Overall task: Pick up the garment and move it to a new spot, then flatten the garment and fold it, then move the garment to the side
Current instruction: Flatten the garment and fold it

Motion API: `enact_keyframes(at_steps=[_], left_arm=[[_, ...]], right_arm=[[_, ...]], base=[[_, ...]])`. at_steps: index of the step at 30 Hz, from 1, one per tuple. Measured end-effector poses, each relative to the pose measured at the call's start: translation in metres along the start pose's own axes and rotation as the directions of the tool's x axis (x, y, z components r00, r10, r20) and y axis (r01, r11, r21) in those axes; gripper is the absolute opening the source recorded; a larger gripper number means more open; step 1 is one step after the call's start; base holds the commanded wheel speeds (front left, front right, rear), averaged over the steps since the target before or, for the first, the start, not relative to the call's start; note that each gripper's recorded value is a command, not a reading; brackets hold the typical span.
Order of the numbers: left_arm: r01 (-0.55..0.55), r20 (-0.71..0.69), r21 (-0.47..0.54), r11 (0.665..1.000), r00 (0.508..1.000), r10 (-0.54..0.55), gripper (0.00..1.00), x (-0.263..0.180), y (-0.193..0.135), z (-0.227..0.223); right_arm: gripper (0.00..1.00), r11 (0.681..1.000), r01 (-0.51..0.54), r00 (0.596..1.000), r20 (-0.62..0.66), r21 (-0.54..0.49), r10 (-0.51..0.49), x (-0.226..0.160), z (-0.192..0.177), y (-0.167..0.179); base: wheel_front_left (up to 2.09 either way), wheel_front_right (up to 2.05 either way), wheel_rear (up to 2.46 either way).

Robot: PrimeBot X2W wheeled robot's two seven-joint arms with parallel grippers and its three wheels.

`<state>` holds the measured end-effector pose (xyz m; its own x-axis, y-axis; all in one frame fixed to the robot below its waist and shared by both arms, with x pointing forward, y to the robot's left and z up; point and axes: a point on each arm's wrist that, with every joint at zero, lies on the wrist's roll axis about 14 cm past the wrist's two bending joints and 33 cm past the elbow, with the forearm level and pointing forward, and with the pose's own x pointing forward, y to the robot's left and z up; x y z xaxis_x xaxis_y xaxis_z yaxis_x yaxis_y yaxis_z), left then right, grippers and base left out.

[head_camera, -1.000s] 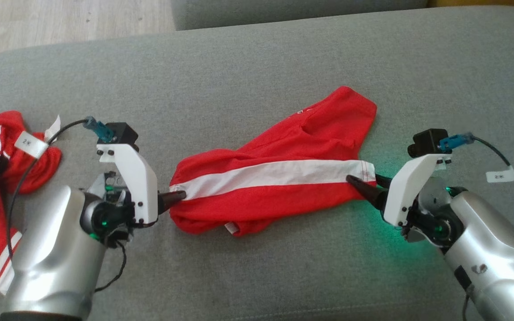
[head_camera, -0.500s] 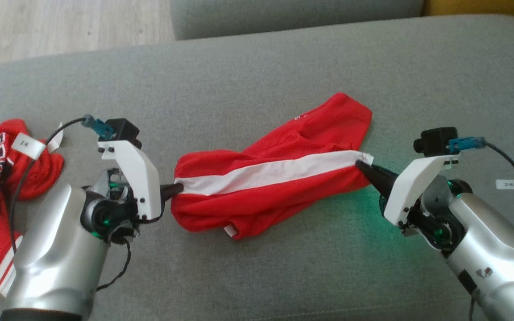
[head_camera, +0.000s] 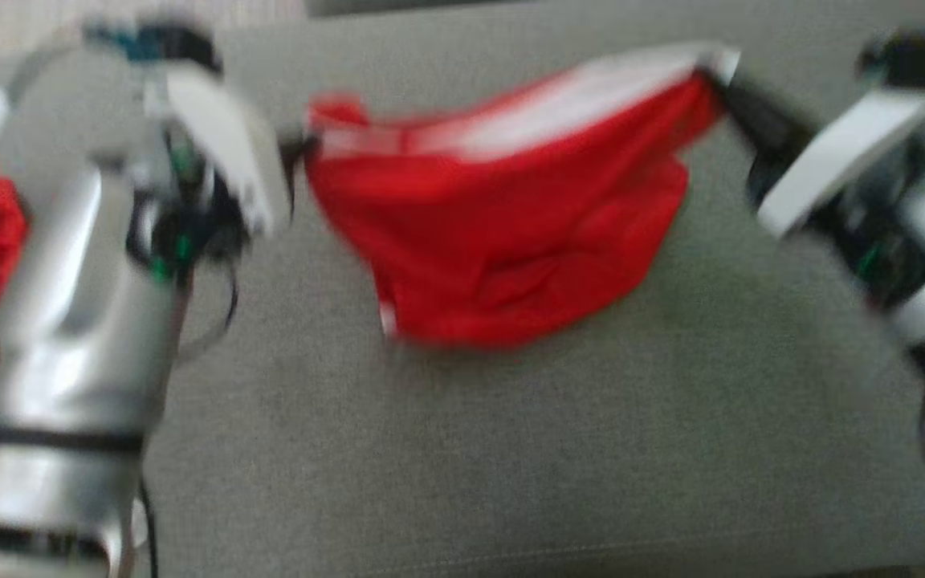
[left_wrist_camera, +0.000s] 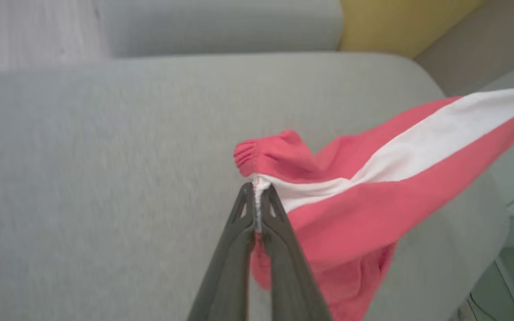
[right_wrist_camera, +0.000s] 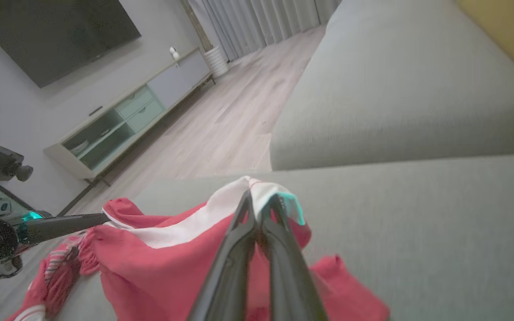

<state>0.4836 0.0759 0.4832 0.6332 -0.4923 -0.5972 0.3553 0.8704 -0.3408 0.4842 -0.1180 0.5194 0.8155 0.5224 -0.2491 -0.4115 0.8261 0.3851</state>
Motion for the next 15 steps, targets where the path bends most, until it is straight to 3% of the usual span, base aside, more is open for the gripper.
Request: enact_keyframes(at_steps=[5,10,14,15], left_arm=[[-0.014,0.140,0.028,1.000,0.990,0.010,0.00,0.029,-0.010,0.086],[-0.075,0.247,0.042,0.996,0.967,0.062,0.00,0.050,0.005,0.145],[-0.085,0.355,0.035,0.996,0.933,0.067,0.00,0.058,0.005,0.191],[-0.085,0.415,0.040,0.996,0.908,0.061,0.00,0.057,0.001,0.214]], right_arm=[[0.00,1.000,-0.007,0.997,0.079,-0.020,0.009,0.033,0.066,-0.020],[0.00,0.999,0.001,0.990,0.142,-0.037,0.004,0.063,0.111,-0.038],[0.00,0.993,0.017,0.968,0.252,-0.114,0.012,0.073,0.165,-0.045],[0.00,0.986,0.033,0.948,0.319,-0.165,0.021,0.072,0.195,-0.046]], base=[[0.00,0.00,0.00],[0.00,0.00,0.00],[0.00,0.00,0.00],[0.00,0.00,0.00]])
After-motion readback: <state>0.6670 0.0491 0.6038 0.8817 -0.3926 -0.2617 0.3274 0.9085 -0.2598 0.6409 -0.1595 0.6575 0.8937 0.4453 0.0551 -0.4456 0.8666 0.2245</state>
